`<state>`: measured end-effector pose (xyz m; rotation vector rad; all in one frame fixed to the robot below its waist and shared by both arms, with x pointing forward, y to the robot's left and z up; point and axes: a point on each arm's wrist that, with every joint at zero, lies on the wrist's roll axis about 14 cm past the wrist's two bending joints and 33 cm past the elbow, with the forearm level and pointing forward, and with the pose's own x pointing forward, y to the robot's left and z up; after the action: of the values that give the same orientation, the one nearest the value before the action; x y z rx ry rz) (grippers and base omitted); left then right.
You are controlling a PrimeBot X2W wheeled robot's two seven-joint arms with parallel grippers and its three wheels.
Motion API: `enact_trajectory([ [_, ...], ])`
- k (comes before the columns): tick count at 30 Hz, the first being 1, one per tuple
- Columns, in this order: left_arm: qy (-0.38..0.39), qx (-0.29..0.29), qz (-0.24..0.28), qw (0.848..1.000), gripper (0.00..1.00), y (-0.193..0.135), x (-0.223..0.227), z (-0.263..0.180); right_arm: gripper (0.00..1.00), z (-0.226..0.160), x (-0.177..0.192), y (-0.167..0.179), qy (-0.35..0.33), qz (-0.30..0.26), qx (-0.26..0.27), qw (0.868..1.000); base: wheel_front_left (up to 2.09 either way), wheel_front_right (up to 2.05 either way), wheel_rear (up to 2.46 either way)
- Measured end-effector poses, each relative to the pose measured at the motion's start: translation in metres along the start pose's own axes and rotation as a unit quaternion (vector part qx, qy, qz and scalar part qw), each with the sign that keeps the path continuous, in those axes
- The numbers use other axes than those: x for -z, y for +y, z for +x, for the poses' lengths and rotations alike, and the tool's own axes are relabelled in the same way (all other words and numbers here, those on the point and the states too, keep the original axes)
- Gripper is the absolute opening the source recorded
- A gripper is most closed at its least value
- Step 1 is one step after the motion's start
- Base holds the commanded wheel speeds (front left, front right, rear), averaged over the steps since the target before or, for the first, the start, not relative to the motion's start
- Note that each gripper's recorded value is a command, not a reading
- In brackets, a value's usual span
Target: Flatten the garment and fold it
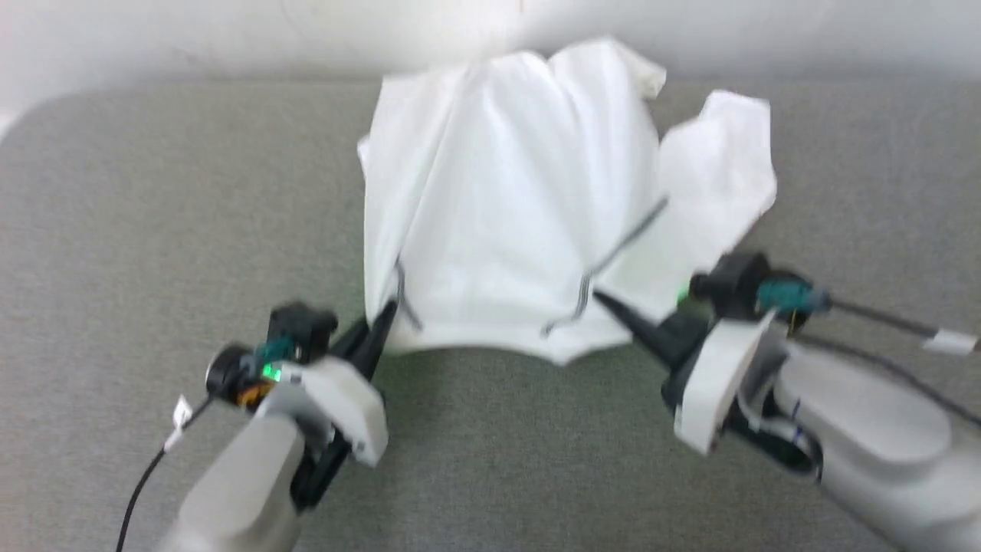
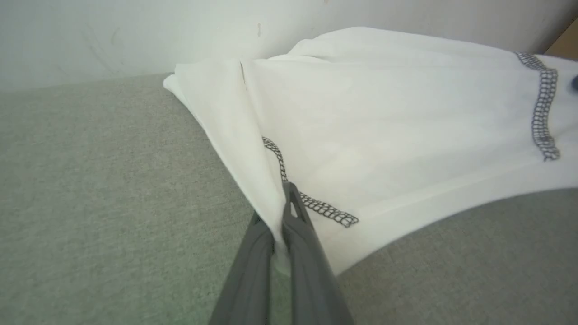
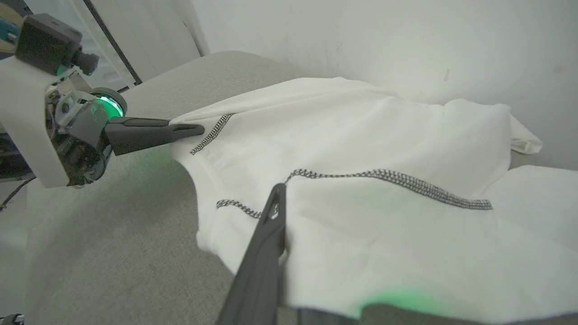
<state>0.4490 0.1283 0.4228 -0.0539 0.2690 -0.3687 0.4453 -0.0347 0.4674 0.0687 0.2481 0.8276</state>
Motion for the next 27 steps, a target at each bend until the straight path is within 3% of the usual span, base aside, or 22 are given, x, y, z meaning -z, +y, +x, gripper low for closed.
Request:
enact_trajectory([
  [5,0.01,-0.001,0.01,1.0,0.0,-0.005,0.006,-0.042,0.0,-0.026,0.016,0.024,0.025,0.014,-0.004,1.0,0.0,0.0,0.0],
  [13,0.027,0.016,-0.005,1.0,0.0,-0.038,0.017,-0.1,0.0,-0.073,0.056,0.033,0.08,0.096,0.044,0.991,0.0,0.0,0.0],
  [22,0.089,0.052,-0.056,0.993,0.0,-0.085,0.053,-0.158,0.0,-0.125,0.093,0.044,0.158,0.163,0.074,0.971,0.0,0.0,0.0],
  [27,0.127,0.064,-0.078,0.987,0.0,-0.1,0.073,-0.179,0.0,-0.153,0.122,0.057,0.223,0.195,0.074,0.952,0.0,0.0,0.0],
])
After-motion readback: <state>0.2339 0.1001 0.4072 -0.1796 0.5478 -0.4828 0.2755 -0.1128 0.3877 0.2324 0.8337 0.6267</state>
